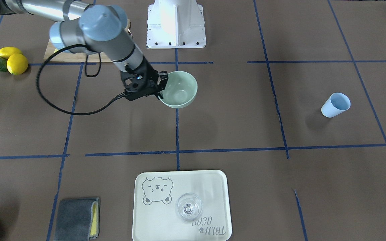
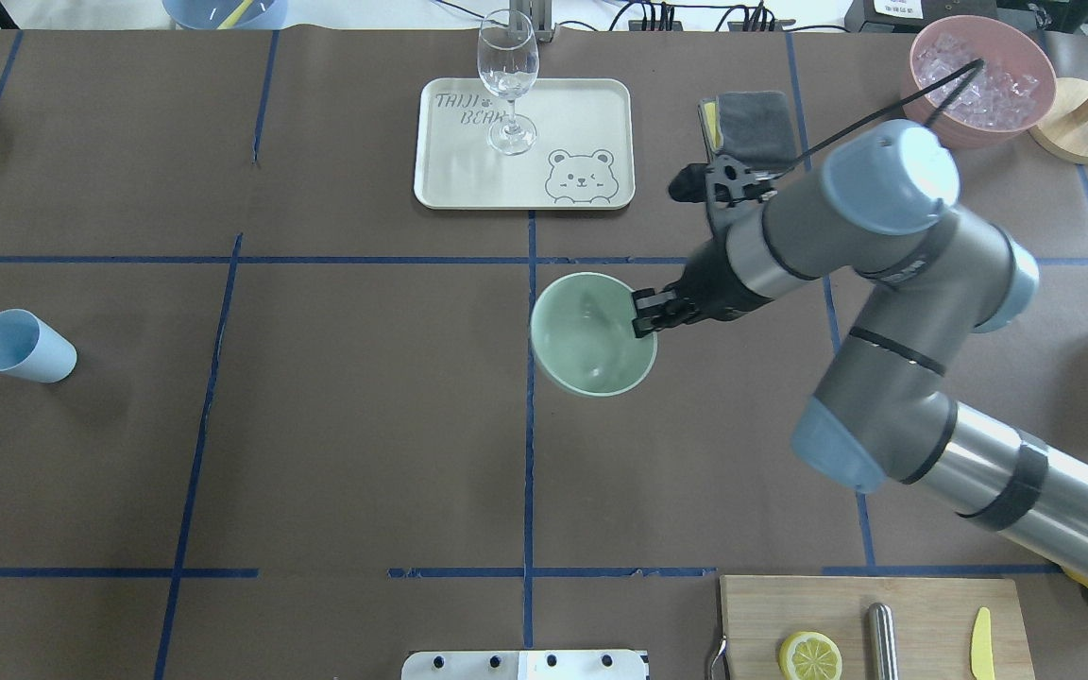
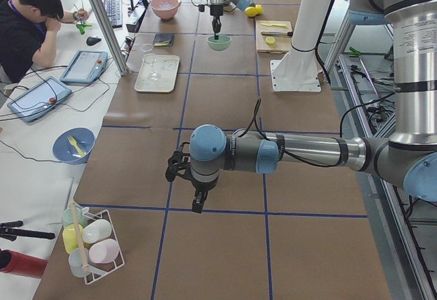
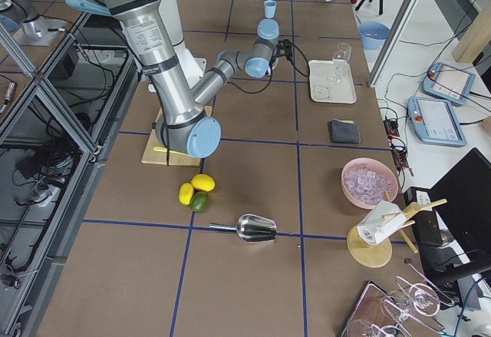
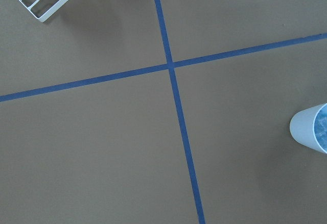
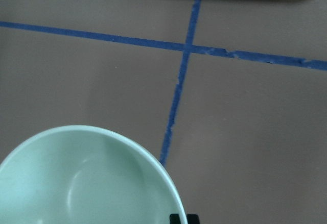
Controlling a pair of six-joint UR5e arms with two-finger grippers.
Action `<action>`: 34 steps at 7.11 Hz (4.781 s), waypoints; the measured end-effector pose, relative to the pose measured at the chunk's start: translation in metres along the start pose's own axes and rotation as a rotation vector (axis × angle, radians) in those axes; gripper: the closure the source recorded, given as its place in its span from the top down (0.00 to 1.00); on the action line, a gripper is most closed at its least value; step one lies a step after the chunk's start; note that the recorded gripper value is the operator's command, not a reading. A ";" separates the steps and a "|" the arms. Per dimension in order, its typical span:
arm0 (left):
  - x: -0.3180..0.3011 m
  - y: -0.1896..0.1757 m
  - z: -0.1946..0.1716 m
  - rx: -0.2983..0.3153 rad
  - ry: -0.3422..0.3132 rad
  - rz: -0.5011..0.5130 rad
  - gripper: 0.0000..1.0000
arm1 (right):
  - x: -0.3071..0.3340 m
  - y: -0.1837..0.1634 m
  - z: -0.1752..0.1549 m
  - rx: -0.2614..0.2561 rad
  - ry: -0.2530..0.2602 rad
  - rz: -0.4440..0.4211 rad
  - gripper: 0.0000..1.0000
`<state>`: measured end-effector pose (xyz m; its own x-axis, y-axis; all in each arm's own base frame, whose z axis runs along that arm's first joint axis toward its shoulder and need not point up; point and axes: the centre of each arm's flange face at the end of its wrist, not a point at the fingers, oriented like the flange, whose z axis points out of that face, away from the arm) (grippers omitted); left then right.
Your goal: Pour ice into bowl
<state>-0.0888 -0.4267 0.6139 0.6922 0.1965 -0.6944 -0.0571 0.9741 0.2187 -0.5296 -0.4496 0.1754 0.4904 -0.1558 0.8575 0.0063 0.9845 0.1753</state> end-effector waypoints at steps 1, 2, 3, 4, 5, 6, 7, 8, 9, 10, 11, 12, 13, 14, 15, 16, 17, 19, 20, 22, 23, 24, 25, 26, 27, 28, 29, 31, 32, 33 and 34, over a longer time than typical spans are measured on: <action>0.000 0.000 0.000 -0.001 0.000 -0.001 1.00 | -0.060 -0.014 0.036 0.009 0.063 0.054 0.00; 0.000 0.000 0.000 -0.001 0.000 -0.002 1.00 | -0.109 -0.023 0.067 0.013 0.110 0.086 0.00; 0.000 0.001 0.000 -0.003 0.000 -0.003 1.00 | -0.136 -0.021 0.088 0.016 0.135 0.099 0.00; 0.000 0.001 0.000 -0.003 0.000 -0.004 1.00 | -0.147 -0.016 0.101 0.014 0.149 0.117 0.07; 0.000 0.001 0.000 -0.003 0.000 -0.004 1.00 | -0.150 -0.011 0.109 0.011 0.157 0.136 0.09; 0.000 0.001 0.000 -0.003 0.000 -0.003 1.00 | -0.150 -0.008 0.113 0.008 0.162 0.146 0.99; 0.000 0.001 0.000 -0.002 0.000 -0.003 1.00 | -0.151 -0.007 0.115 0.008 0.163 0.149 1.00; -0.001 0.001 0.000 -0.003 -0.001 -0.004 1.00 | -0.152 -0.007 0.113 0.019 0.164 0.146 1.00; -0.001 0.001 0.000 -0.002 -0.001 -0.004 1.00 | -0.152 -0.012 0.106 0.043 0.160 0.137 1.00; 0.000 0.000 -0.001 0.001 -0.004 0.000 1.00 | -0.150 -0.025 0.091 0.069 0.148 0.126 1.00; 0.003 -0.003 -0.003 0.007 -0.009 0.007 1.00 | -0.137 -0.045 0.069 0.096 0.138 0.108 1.00; 0.005 -0.006 -0.006 0.015 -0.011 0.018 1.00 | -0.106 -0.070 0.050 0.106 0.141 0.077 1.00; 0.008 -0.011 -0.009 0.032 -0.013 0.035 1.00 | -0.057 -0.099 0.026 0.095 0.142 0.037 1.00; 0.012 -0.017 -0.014 0.055 -0.016 0.060 1.00 | 0.004 -0.123 -0.005 0.077 0.136 -0.015 1.00; 0.016 -0.024 -0.018 0.090 -0.020 0.095 1.00 | 0.074 -0.140 -0.039 0.058 0.133 -0.077 1.00; 0.019 -0.031 -0.022 0.141 -0.029 0.147 1.00 | 0.149 -0.152 -0.074 0.044 0.139 -0.136 1.00; 0.022 -0.036 -0.026 0.211 -0.042 0.219 1.00 | 0.230 -0.161 -0.113 0.038 0.150 -0.197 1.00; 0.030 -0.046 -0.035 0.382 -0.070 0.398 1.00 | 0.392 -0.148 -0.185 0.032 0.207 -0.332 1.00; 0.035 -0.047 -0.039 0.458 -0.071 0.446 1.00 | 0.465 -0.131 -0.217 0.021 0.239 -0.392 1.00; 0.065 -0.050 -0.029 0.552 0.003 0.395 1.00 | 0.560 -0.092 -0.265 0.005 0.256 -0.402 1.00; 0.092 -0.049 -0.011 0.590 0.053 0.344 1.00 | 0.587 -0.071 -0.275 0.002 0.258 -0.383 1.00; 0.117 -0.042 0.010 0.629 0.090 0.272 1.00 | 0.603 -0.051 -0.278 -0.004 0.259 -0.367 1.00; 0.139 -0.029 0.031 0.668 0.106 0.203 1.00 | 0.613 -0.031 -0.277 -0.009 0.261 -0.357 1.00; 0.163 -0.005 0.051 0.710 0.107 0.136 1.00 | 0.620 -0.014 -0.276 -0.011 0.263 -0.351 1.00; 0.184 0.019 0.071 0.752 0.091 0.066 1.00 | 0.624 -0.003 -0.275 -0.013 0.264 -0.346 1.00; 0.203 0.039 0.095 0.792 0.068 -0.007 1.00 | 0.627 0.003 -0.274 -0.015 0.264 -0.340 1.00; 0.220 0.057 0.118 0.824 0.044 -0.069 1.00 | 0.630 0.009 -0.274 -0.014 0.264 -0.337 1.00; 0.237 0.089 0.158 0.879 -0.010 -0.133 1.00 | 0.636 0.017 -0.275 -0.005 0.267 -0.336 1.00; 0.239 0.103 0.179 0.904 -0.037 -0.150 1.00 | 0.637 0.019 -0.276 -0.003 0.268 -0.334 1.00; 0.239 0.114 0.197 0.925 -0.056 -0.160 1.00 | 0.639 0.020 -0.277 -0.002 0.269 -0.331 1.00; 0.241 0.118 0.211 0.942 -0.067 -0.165 1.00 | 0.641 0.022 -0.277 -0.001 0.269 -0.328 1.00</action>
<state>0.2235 -0.2879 0.6170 0.6814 0.0298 -0.7313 0.6263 0.4932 0.6037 0.0265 -0.5055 0.5945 0.6725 -0.4346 0.5990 0.2011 0.8863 0.4173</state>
